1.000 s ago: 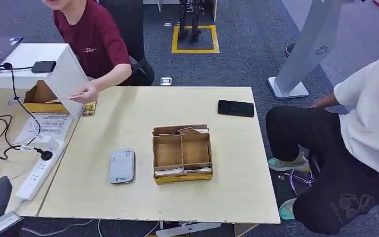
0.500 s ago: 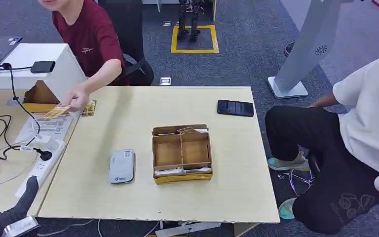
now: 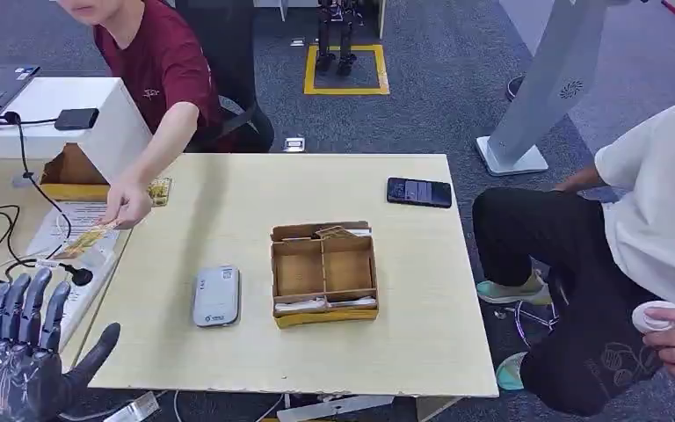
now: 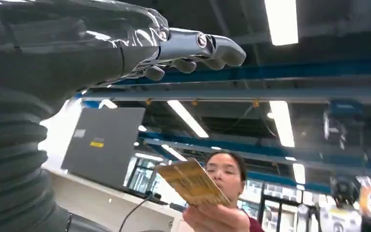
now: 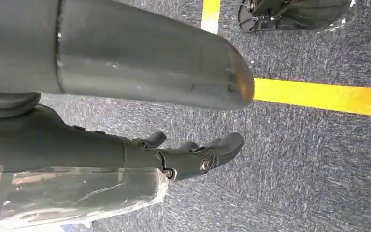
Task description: Pass the card to the sensor for recognition and then transmit it.
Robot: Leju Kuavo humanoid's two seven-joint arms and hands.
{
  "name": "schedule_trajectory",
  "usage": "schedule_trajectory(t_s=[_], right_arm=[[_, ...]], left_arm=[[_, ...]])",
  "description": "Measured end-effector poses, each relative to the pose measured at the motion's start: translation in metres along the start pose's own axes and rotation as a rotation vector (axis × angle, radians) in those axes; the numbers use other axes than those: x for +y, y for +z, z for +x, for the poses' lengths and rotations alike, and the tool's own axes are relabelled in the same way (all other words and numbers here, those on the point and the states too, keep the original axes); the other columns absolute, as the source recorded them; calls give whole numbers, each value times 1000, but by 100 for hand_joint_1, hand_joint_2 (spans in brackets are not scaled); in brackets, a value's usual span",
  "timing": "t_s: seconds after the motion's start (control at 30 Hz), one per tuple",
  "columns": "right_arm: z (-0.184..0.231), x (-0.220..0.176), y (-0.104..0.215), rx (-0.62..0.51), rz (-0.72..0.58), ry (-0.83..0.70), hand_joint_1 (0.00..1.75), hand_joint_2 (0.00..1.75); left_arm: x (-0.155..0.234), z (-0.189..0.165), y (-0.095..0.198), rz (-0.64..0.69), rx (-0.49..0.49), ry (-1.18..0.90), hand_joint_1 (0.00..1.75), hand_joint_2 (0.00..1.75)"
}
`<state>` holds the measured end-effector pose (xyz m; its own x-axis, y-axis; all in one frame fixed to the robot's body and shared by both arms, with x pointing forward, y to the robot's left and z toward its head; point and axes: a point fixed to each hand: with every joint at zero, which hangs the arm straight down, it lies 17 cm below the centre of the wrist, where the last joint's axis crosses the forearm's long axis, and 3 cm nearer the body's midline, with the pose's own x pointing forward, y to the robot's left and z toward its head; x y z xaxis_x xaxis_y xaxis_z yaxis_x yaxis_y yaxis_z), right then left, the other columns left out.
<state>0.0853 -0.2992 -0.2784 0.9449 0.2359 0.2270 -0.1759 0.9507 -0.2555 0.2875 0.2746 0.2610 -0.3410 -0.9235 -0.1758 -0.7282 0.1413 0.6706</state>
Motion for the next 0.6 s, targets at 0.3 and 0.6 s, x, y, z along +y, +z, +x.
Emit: schedule_trajectory(t_s=[0.3, 0.6], right_arm=[[2, -1, 0, -16, -1, 22, 0, 0], [7, -1, -1, -16, 6, 47, 0, 0]], left_arm=[[-10, -2, -2, -54, -56, -110, 0, 175], [-56, -29, -17, -114, -71, -189, 0, 175]])
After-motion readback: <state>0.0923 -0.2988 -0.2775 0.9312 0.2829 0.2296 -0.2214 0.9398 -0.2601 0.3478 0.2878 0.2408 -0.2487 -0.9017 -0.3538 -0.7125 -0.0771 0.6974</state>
